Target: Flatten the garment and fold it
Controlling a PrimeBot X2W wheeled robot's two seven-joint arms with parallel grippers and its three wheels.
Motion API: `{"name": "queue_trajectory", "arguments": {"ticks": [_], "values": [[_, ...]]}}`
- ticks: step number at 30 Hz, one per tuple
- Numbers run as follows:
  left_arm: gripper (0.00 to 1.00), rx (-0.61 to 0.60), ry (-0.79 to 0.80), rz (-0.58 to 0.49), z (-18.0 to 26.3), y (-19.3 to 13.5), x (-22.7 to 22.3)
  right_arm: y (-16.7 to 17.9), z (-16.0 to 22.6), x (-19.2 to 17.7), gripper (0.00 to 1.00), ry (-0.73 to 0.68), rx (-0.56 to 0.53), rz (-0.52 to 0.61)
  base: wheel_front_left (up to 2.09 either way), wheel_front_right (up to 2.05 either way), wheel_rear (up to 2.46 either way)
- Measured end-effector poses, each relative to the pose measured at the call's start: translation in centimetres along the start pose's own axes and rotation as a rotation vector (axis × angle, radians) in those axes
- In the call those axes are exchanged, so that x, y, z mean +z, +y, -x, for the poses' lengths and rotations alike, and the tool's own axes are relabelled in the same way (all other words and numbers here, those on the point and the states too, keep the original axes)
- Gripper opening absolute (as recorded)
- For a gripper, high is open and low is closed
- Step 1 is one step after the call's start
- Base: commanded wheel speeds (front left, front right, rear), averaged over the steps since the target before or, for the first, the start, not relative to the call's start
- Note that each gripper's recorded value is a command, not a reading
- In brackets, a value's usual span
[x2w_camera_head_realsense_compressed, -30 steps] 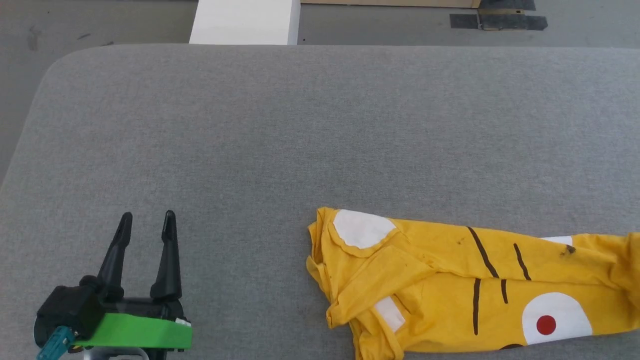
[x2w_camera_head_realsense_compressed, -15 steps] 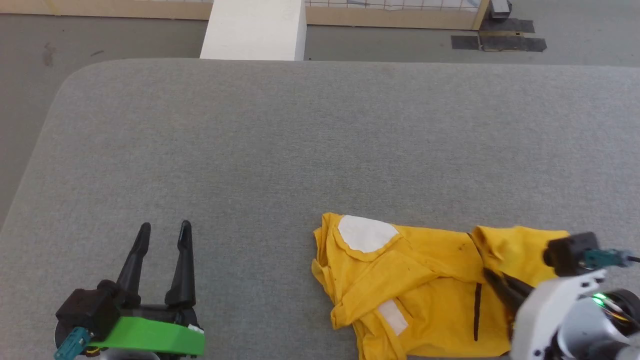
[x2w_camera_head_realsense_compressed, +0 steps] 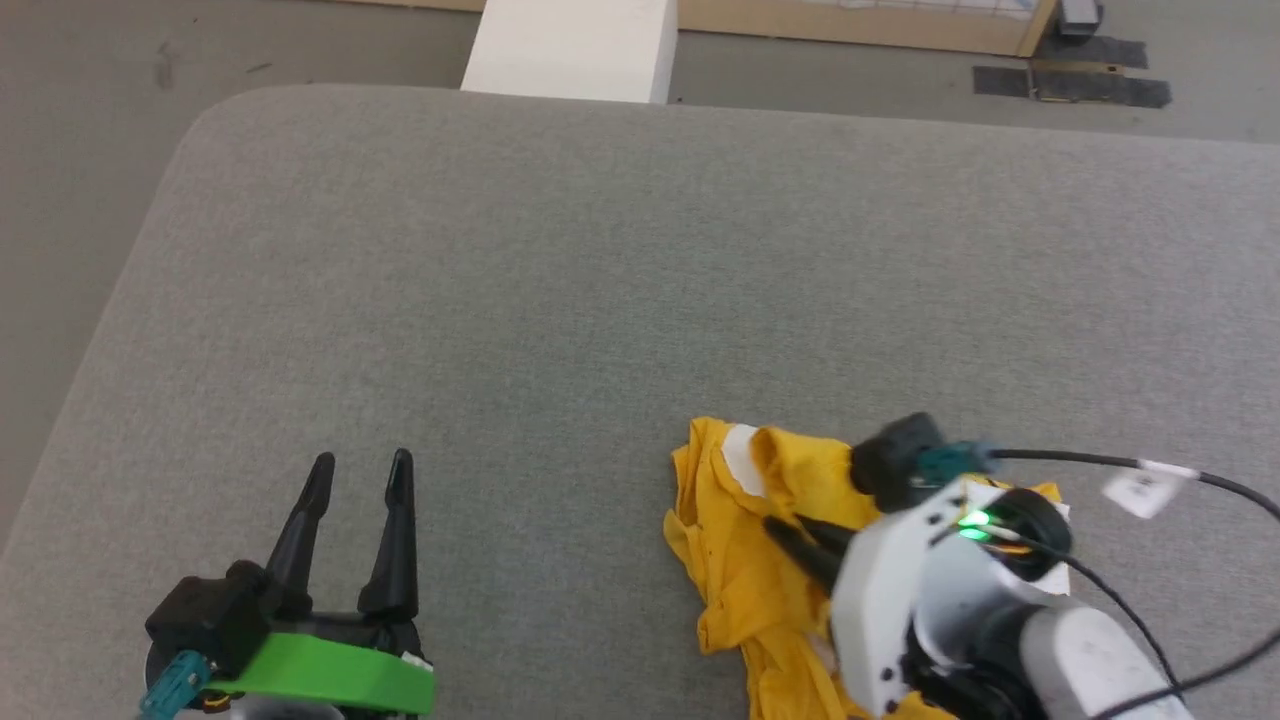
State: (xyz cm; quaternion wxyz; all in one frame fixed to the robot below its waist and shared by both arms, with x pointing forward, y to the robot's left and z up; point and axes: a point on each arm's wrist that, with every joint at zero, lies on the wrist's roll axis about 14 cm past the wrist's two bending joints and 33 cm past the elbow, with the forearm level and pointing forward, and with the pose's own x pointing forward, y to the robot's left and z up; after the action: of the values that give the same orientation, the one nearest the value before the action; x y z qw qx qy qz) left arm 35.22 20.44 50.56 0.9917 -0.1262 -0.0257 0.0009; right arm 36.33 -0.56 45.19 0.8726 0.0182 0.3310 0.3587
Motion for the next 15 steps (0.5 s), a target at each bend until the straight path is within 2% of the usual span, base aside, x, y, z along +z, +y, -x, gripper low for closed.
{"name": "queue_trajectory", "arguments": {"ticks": [5, 7, 13, 15], "values": [[1.00, 0.022, 0.001, 0.009, -0.1, 0.5, -0.1, 0.4, -2.5, -1.5, 0.00, 0.091, 0.021, 0.053, 0.00, 0.00, 0.00], [1.00, 0.036, 0.008, 0.015, 0.0, 0.8, -0.4, 0.3, -3.9, -3.2, 0.00, 0.179, 0.018, 0.087, 0.00, 0.00, 0.00], [1.00, 0.053, 0.012, 0.032, 0.3, 0.9, -0.7, 0.1, -5.4, -5.3, 0.00, 0.292, -0.007, 0.170, 0.00, 0.00, 0.00], [1.00, 0.054, 0.011, 0.034, 0.3, 1.0, -0.7, 0.3, -5.7, -5.3, 0.46, 0.297, -0.005, 0.176, 0.00, 0.00, 0.00]]}}
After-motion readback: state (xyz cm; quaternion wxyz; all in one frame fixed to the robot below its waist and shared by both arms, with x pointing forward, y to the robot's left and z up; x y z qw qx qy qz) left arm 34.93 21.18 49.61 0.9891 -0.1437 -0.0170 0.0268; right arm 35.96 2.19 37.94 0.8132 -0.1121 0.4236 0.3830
